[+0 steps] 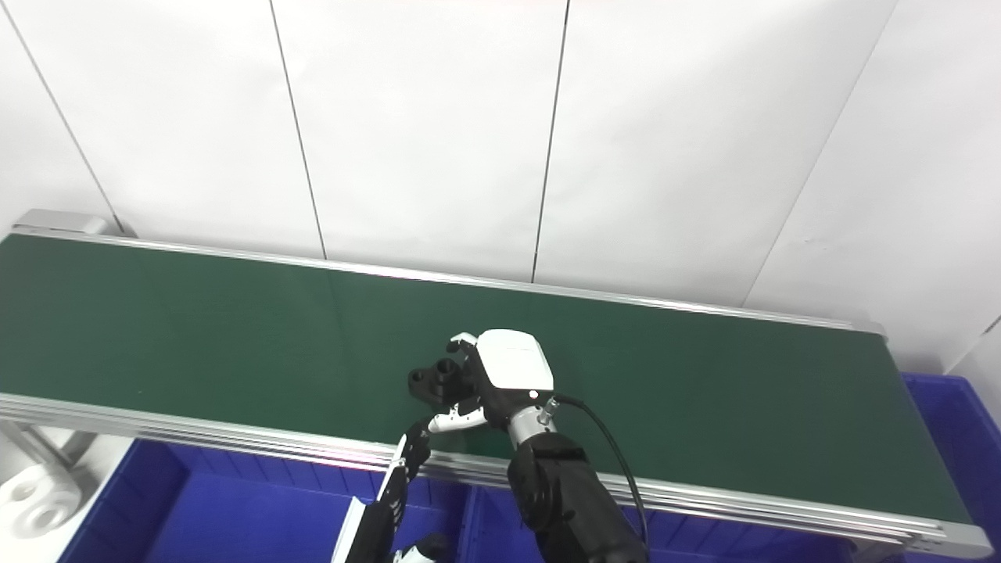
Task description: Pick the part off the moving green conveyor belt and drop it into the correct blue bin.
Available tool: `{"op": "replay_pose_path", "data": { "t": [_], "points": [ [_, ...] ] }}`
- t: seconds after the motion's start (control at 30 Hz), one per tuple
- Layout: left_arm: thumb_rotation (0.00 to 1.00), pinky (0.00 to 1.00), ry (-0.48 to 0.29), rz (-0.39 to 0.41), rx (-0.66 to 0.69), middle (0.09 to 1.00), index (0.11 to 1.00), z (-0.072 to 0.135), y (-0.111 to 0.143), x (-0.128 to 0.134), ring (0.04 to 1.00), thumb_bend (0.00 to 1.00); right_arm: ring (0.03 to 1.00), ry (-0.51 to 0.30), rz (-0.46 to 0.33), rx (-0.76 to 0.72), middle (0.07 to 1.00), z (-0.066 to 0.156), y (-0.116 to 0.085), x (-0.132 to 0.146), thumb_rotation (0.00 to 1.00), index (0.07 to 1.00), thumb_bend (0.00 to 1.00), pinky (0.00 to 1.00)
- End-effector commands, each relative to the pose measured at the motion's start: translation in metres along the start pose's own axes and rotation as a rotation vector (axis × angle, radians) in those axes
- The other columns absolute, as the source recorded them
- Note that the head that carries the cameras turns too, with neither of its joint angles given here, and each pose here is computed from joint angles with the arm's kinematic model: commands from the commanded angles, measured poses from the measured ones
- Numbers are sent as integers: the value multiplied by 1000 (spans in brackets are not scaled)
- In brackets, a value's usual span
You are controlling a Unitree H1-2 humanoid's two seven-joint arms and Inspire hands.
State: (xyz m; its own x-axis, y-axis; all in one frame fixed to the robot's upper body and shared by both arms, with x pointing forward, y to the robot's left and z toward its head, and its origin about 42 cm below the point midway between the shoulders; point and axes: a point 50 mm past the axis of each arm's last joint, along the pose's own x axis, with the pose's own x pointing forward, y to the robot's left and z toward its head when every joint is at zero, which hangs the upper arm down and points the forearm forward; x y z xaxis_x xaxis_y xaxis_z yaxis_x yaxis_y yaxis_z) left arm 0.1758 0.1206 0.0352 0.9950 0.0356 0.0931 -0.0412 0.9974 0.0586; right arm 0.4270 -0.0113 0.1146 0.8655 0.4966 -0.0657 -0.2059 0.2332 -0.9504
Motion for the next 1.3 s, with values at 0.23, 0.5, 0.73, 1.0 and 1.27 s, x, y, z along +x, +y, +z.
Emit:
{"op": "replay_pose_path", "data": {
  "t": [0.23, 0.5, 0.73, 1.0, 1.27],
  "points": [
    [859, 963, -54, -2, -61, 976, 1000, 17, -26, -11, 955, 782, 432, -46, -63, -30, 574, 17, -20, 17, 469, 747, 665, 362],
    [849, 947, -55, 6, -65, 971, 1000, 20, -27, -14, 953, 773, 274, -2, -26, -21, 363, 11, -7, 19, 261, 543, 511, 225],
    [848, 945, -55, 6, -65, 972, 1000, 20, -25, -15, 948, 778, 220, 48, -11, -74, 329, 9, -4, 22, 153, 493, 494, 158],
    [852, 953, -48, 5, -68, 974, 1000, 18, -24, -15, 951, 784, 236, 56, -43, -79, 334, 6, -4, 21, 153, 489, 496, 169],
    [855, 959, -52, 8, -60, 970, 1000, 17, -23, -12, 957, 746, 221, 61, -67, -97, 315, 0, -6, 19, 153, 482, 499, 155]
  ]
}}
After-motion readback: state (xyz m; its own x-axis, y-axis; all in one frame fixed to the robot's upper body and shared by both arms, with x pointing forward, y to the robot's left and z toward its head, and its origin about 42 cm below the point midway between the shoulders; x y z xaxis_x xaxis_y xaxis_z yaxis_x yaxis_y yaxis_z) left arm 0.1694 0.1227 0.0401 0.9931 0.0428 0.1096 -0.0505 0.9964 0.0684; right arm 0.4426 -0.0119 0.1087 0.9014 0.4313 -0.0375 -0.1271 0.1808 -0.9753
